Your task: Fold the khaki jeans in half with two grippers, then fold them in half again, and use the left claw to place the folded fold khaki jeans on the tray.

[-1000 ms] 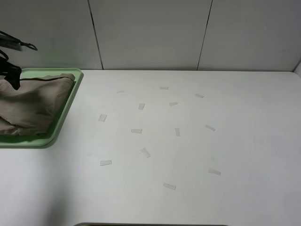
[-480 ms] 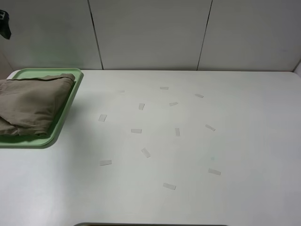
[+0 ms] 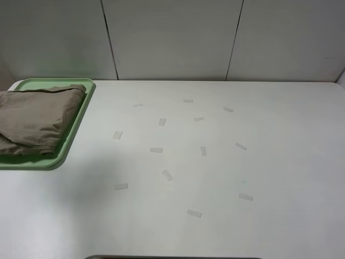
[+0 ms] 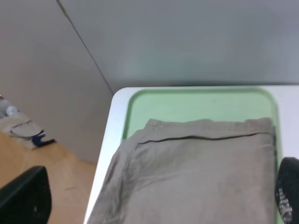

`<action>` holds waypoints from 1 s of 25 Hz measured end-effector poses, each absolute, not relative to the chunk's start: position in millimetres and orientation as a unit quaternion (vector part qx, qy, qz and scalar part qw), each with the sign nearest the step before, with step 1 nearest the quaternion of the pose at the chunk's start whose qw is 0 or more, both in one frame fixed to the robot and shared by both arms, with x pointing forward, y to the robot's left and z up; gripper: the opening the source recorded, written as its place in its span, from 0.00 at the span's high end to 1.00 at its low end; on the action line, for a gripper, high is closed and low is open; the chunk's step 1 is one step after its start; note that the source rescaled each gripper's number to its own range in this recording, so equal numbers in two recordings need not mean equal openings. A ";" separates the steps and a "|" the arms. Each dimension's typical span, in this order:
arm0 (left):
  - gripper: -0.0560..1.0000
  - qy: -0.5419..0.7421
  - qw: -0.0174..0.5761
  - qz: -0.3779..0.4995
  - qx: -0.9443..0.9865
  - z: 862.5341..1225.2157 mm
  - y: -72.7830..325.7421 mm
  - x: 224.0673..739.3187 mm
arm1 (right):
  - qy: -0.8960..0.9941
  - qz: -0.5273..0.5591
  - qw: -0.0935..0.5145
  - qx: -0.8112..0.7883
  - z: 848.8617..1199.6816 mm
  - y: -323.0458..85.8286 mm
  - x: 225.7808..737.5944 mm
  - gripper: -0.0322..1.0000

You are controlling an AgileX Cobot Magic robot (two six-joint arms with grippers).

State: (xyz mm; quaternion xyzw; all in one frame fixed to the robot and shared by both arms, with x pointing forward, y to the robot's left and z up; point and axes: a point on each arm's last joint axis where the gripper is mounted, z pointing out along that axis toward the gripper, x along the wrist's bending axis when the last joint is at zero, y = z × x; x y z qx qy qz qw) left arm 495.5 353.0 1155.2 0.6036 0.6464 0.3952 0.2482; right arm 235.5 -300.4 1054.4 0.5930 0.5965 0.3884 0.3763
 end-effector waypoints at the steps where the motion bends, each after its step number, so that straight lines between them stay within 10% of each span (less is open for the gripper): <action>1: 0.04 0.647 0.256 0.396 0.600 1159.5 350.4 485.3 | 0.597 0.388 0.376 0.593 1054.4 -300.4 235.5 0.00; 25: 0.00 0.648 0.283 0.388 0.592 1108.3 306.6 254.0 | 0.597 0.388 0.376 0.593 1054.4 -300.4 235.5 0.00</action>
